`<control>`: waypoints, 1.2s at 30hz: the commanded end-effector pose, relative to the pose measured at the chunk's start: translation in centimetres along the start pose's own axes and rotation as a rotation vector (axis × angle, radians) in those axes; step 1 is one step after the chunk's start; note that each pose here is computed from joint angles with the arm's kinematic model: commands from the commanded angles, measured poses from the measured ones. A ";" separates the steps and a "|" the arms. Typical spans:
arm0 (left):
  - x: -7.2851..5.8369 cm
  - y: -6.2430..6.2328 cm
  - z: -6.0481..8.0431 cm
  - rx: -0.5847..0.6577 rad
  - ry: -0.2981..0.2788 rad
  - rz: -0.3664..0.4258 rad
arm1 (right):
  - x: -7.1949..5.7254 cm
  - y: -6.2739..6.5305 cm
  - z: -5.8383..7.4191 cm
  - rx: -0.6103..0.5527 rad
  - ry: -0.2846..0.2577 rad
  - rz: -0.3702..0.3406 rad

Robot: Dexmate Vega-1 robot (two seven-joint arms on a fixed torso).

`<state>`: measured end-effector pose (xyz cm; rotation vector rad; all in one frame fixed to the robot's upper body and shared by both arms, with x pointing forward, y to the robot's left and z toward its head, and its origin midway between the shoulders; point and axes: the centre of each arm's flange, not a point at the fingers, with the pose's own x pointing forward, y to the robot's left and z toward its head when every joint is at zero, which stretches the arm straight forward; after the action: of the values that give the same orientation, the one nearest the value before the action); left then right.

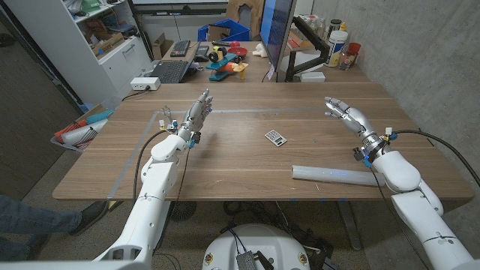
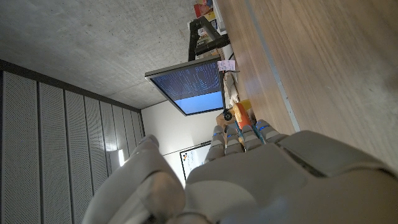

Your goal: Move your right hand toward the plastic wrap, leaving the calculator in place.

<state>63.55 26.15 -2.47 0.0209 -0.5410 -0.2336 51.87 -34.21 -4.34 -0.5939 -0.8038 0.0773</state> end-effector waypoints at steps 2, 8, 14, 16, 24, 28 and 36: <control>0.1 -0.1 -0.2 -0.008 0.003 -0.002 | -1.2 0.6 0.4 -0.022 -0.006 -0.017; -0.1 0.1 -0.2 -0.005 0.005 0.002 | -1.5 0.9 0.6 -0.039 -0.023 -0.029; -0.3 0.3 -0.1 -0.003 0.003 0.005 | -1.7 1.3 1.1 -0.061 -0.031 -0.030; -0.3 0.4 -0.1 -0.003 0.003 0.005 | -1.8 1.4 1.2 -0.069 -0.034 -0.032; -0.2 0.5 0.1 0.000 0.000 0.002 | -2.3 1.6 1.5 -0.097 -0.043 -0.045; -0.1 0.5 0.2 -0.001 -0.002 0.000 | -2.7 1.6 1.6 -0.124 -0.040 -0.056; 0.1 0.7 0.3 -0.003 -0.005 0.001 | -3.5 1.7 1.7 -0.135 -0.027 -0.078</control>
<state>63.48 26.61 -2.32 0.0194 -0.5425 -0.2333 49.25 -32.98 -5.98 -0.6719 -0.8616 -0.0055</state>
